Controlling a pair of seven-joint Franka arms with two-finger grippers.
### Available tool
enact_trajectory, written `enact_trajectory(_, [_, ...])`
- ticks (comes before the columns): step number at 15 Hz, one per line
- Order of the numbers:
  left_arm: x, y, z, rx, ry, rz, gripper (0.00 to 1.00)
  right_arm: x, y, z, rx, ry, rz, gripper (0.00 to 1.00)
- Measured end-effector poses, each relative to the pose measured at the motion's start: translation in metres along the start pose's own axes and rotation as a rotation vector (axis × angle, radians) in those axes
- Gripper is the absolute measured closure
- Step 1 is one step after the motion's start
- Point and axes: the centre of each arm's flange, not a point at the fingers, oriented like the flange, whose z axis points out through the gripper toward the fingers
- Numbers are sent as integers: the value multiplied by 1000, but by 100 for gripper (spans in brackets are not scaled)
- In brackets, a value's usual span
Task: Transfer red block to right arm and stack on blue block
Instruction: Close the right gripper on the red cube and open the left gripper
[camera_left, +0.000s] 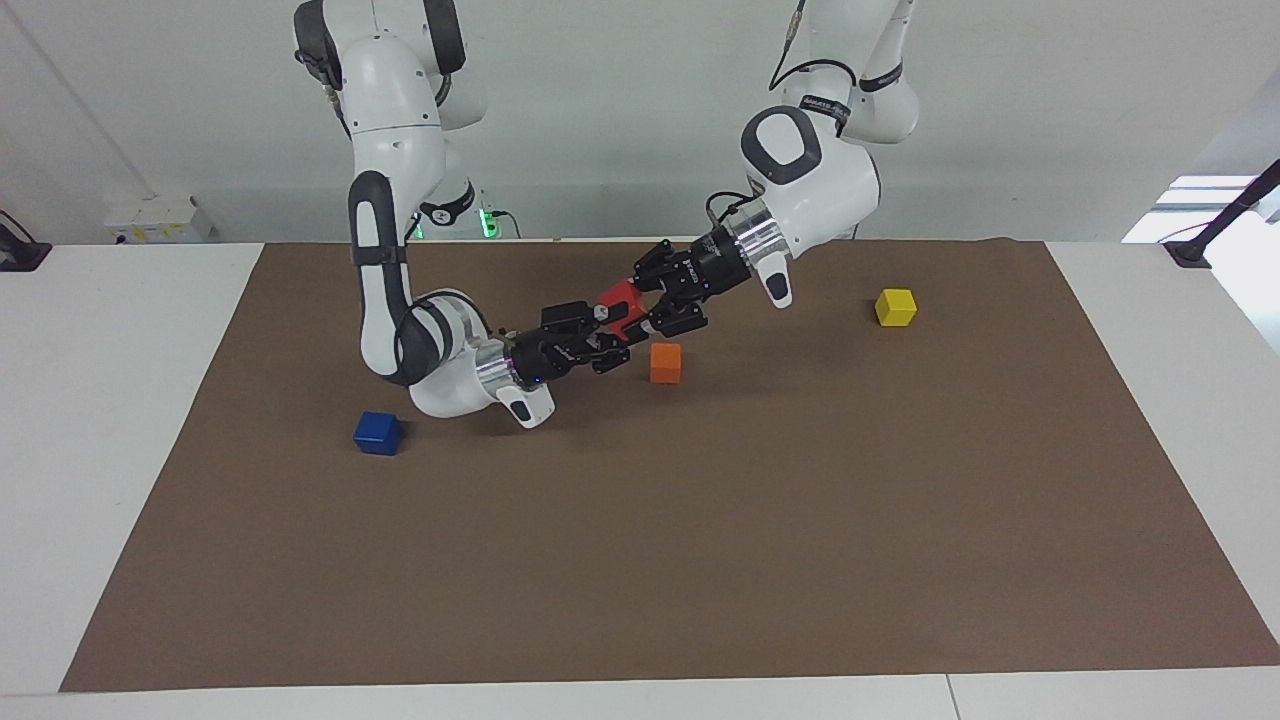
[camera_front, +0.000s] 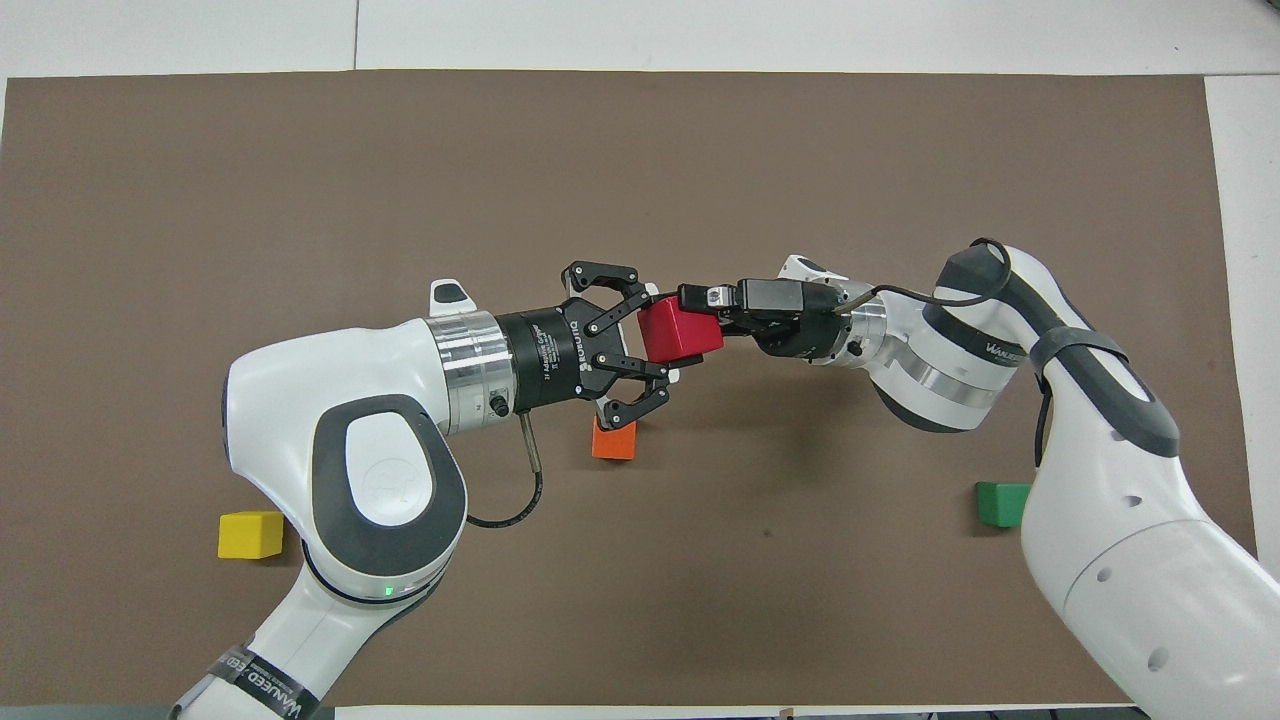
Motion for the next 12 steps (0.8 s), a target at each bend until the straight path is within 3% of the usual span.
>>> enact_trajectory(9, [0,4,-4,-6,-4,3,43,3,-1,4,-8,6,-7,44])
enact_trajectory(12, [1,17,-17,-28,-13,-4,14,3,4,5,-30,18,-6,44])
